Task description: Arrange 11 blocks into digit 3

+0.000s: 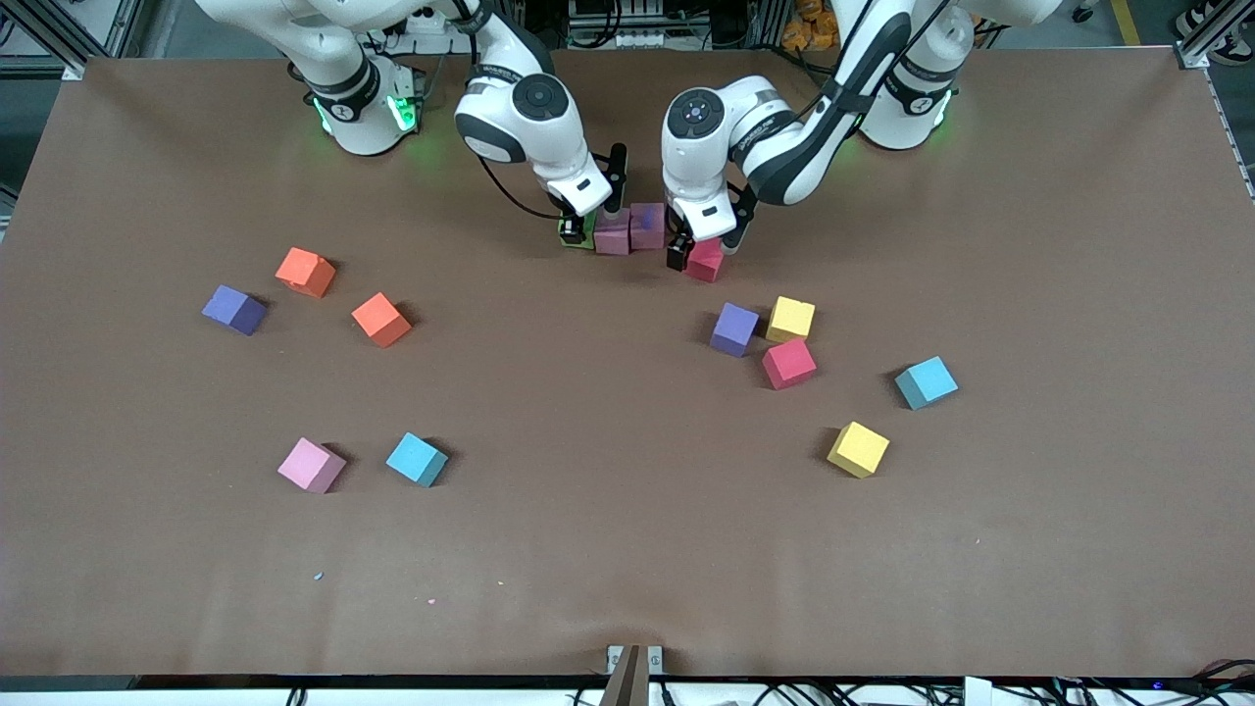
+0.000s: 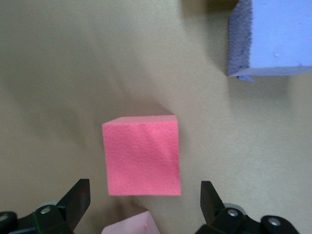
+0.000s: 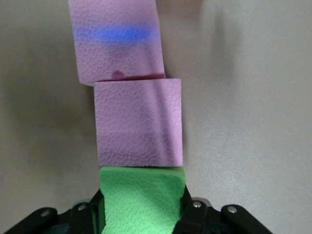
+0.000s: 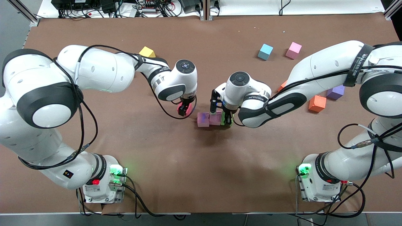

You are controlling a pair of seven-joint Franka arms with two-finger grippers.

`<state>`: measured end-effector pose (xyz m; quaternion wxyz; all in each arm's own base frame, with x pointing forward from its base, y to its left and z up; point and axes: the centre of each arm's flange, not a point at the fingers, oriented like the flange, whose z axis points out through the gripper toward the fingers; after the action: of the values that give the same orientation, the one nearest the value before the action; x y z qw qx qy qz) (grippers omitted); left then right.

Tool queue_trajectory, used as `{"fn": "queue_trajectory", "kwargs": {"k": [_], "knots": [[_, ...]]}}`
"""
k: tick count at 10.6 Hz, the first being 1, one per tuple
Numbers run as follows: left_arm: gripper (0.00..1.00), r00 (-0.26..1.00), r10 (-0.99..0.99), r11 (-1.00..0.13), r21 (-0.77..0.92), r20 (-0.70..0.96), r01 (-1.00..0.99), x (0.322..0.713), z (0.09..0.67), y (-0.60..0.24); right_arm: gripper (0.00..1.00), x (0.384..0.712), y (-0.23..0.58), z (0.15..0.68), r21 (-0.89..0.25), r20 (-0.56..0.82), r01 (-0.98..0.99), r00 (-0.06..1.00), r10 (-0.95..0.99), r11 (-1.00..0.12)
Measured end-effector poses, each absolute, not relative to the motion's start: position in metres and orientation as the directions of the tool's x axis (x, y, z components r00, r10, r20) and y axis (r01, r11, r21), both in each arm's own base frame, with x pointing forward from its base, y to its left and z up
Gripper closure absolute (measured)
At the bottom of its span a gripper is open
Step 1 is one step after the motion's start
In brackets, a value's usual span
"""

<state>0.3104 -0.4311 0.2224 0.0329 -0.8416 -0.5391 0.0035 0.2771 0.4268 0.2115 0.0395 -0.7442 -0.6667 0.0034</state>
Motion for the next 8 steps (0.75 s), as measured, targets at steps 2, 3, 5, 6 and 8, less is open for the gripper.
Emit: {"fn": "queue_trajectory", "kwargs": {"k": [2, 3, 5, 6, 8], "knots": [[0.00, 0.405, 0.914, -0.403, -0.065, 0.032, 0.913, 0.315, 0.220, -0.424, 0.44, 0.279, 0.428, 0.207, -0.062, 0.043, 0.993, 0.103, 0.994, -0.100], [0.00, 0.397, 0.917, -0.395, -0.066, 0.033, 0.916, 0.319, 0.219, -0.421, 0.44, 0.279, 0.428, 0.206, -0.061, 0.042, 0.993, 0.099, 0.994, -0.097], [0.00, 0.393, 0.919, -0.389, -0.078, 0.034, 0.918, 0.319, 0.212, -0.417, 0.44, 0.281, 0.429, 0.203, -0.056, 0.040, 0.995, 0.088, 0.995, -0.086], [0.00, 0.392, 0.919, -0.389, -0.082, 0.030, 0.918, 0.318, 0.208, -0.417, 0.44, 0.282, 0.429, 0.202, -0.056, 0.040, 0.995, 0.088, 0.995, -0.086], [0.00, 0.391, 0.920, -0.388, -0.087, 0.019, 0.917, 0.317, 0.198, -0.418, 0.40, 0.284, 0.430, 0.203, -0.050, 0.042, 0.995, 0.083, 0.996, -0.081]]}}
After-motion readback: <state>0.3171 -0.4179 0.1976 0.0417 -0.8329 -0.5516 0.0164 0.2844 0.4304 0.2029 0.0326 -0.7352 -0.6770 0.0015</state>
